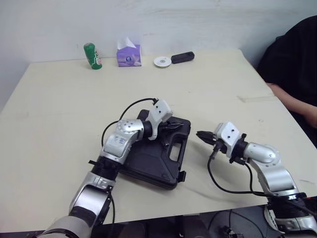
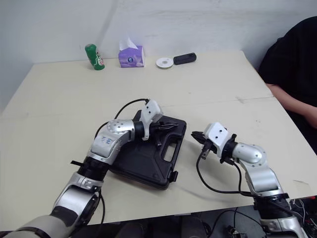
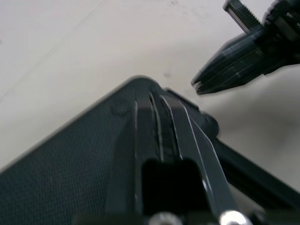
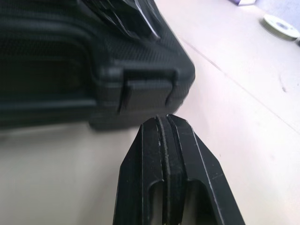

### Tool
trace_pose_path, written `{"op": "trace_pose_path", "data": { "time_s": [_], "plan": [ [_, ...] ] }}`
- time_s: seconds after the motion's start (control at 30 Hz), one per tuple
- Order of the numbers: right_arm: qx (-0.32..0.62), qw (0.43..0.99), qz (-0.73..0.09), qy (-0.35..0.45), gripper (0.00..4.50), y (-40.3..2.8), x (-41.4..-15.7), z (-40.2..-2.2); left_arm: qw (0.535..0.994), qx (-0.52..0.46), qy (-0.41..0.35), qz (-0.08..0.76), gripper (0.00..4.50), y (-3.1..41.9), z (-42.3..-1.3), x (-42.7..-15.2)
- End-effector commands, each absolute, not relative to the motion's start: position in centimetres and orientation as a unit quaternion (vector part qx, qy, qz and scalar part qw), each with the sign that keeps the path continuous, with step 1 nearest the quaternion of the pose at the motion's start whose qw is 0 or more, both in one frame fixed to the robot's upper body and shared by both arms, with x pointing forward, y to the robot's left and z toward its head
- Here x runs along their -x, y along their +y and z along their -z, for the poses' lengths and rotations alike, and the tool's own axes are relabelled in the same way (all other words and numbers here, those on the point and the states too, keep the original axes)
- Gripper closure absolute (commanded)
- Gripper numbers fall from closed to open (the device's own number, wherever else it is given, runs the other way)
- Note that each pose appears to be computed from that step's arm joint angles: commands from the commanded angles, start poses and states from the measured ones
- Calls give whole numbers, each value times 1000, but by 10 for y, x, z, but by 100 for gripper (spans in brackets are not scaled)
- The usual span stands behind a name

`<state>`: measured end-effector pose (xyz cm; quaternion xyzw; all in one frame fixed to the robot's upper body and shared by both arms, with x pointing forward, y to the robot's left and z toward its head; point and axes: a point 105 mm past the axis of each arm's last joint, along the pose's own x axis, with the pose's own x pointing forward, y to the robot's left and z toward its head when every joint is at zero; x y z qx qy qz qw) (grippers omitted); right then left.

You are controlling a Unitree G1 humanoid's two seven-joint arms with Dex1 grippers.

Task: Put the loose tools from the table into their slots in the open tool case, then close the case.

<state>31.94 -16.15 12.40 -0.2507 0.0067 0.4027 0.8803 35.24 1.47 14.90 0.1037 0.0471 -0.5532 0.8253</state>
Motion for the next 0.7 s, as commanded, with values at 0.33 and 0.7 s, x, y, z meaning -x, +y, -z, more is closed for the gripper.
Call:
{"op": "trace_pose_path", "data": {
  "time_s": [0.33, 0.7],
  "plan": [
    [230, 843, -484, -46, 450, -167, -250, -144, 691, -147, -60, 706, 442, 38, -183, -262],
    [205, 814, -542, 32, 450, -159, -202, -95, 671, -223, 20, 707, 442, 59, -139, -218]
  ]
}}
